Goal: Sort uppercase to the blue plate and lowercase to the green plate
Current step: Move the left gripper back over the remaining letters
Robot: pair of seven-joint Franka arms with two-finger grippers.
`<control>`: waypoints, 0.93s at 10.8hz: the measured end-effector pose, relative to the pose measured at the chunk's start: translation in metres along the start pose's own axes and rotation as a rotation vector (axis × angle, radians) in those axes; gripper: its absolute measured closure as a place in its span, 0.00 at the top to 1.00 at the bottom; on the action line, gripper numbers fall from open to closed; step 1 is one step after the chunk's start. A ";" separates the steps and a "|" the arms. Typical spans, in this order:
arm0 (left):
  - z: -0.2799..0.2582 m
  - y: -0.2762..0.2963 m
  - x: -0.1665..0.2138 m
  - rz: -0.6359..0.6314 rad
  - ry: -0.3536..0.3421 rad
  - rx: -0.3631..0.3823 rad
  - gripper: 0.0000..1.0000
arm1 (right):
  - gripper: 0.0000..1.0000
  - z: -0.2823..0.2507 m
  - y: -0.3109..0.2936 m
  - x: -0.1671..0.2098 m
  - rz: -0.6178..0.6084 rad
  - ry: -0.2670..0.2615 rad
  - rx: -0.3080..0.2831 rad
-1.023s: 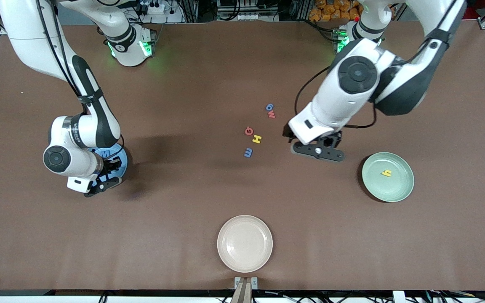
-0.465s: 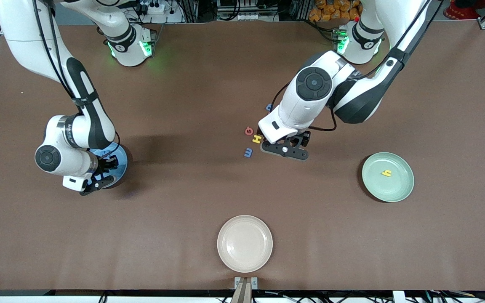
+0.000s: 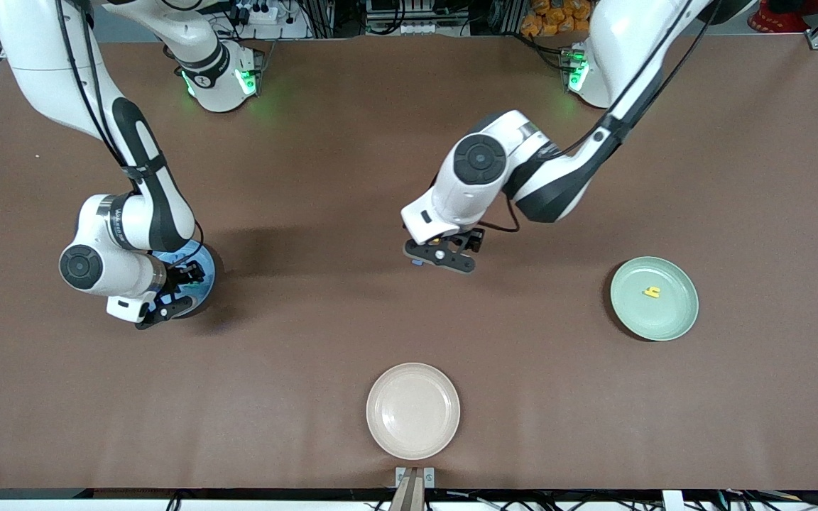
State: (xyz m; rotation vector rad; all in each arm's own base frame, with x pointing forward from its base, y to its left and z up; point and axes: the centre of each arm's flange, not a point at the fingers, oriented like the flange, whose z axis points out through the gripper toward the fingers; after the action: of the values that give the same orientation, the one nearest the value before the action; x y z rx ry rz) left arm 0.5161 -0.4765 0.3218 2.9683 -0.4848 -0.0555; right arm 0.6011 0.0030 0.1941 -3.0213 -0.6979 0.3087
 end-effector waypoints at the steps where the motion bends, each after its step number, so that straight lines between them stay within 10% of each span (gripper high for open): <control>1: 0.018 0.012 -0.004 0.016 -0.006 -0.006 1.00 | 0.74 0.000 -0.001 0.000 0.005 0.000 0.001; 10: 0.116 0.046 -0.025 0.090 0.038 0.149 0.95 | 1.00 -0.006 -0.003 0.006 0.039 0.021 0.010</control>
State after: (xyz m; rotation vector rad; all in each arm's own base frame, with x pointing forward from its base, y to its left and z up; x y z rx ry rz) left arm 0.4715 -0.5262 0.2139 3.0804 -0.6432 0.0486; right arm 0.6060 0.0087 0.1990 -3.0266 -0.6350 0.2797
